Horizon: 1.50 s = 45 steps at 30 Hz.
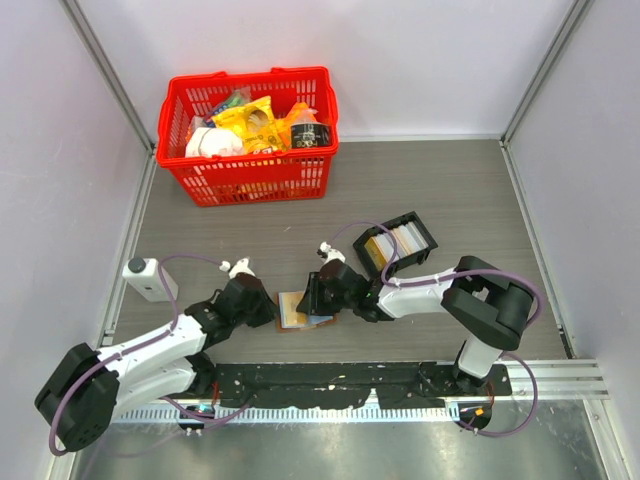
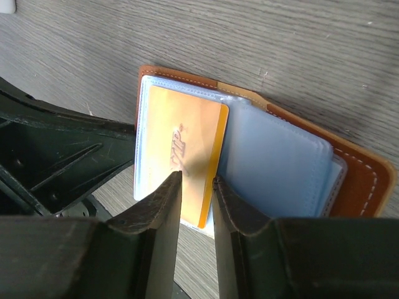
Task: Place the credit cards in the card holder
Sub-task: Insert the credit card into the card holder, then pick up the credit card from the storage box.
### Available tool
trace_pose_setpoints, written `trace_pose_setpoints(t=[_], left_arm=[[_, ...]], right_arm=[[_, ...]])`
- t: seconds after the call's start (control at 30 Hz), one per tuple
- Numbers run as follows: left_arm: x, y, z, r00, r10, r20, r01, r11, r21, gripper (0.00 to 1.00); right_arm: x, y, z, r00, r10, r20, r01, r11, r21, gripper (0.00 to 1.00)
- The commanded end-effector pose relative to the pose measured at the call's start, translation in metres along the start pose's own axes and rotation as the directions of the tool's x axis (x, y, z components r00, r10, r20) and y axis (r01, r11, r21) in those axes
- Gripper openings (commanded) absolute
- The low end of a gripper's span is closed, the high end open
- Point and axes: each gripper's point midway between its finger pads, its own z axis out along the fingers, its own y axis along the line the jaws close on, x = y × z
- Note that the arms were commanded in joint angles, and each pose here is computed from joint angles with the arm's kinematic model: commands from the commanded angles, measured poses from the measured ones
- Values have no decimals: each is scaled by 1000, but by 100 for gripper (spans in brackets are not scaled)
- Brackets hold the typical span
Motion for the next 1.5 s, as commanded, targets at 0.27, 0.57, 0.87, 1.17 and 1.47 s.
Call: trace_pose_setpoints(t=[0.27,0.57,0.87,1.17,1.47], left_arm=[[-28,-35,-22,997,28,65,-34,996,80,0],[-30,-41,-22,997,54,56,-59,995,86,0],[-25,-35,-17,997,57,44,-61,995,79,0],[-23,-33,-17,997,57,44,-61,995,81,0],[-21,-36,-14,997,63,33,-66,993,93,0]], right_arm=[[-114,-8,-88,932,-260,254,209,955,208,54],[-185,-118,-149,914,-367,173,210,793,572,68],[-184,-150,-130,910,-416,1,322,707,630,70],[-175,-180,-122,910,-399,-114,354,602,716,70],[-158,-191,-118,877,-415,-241,424,433,795,70]])
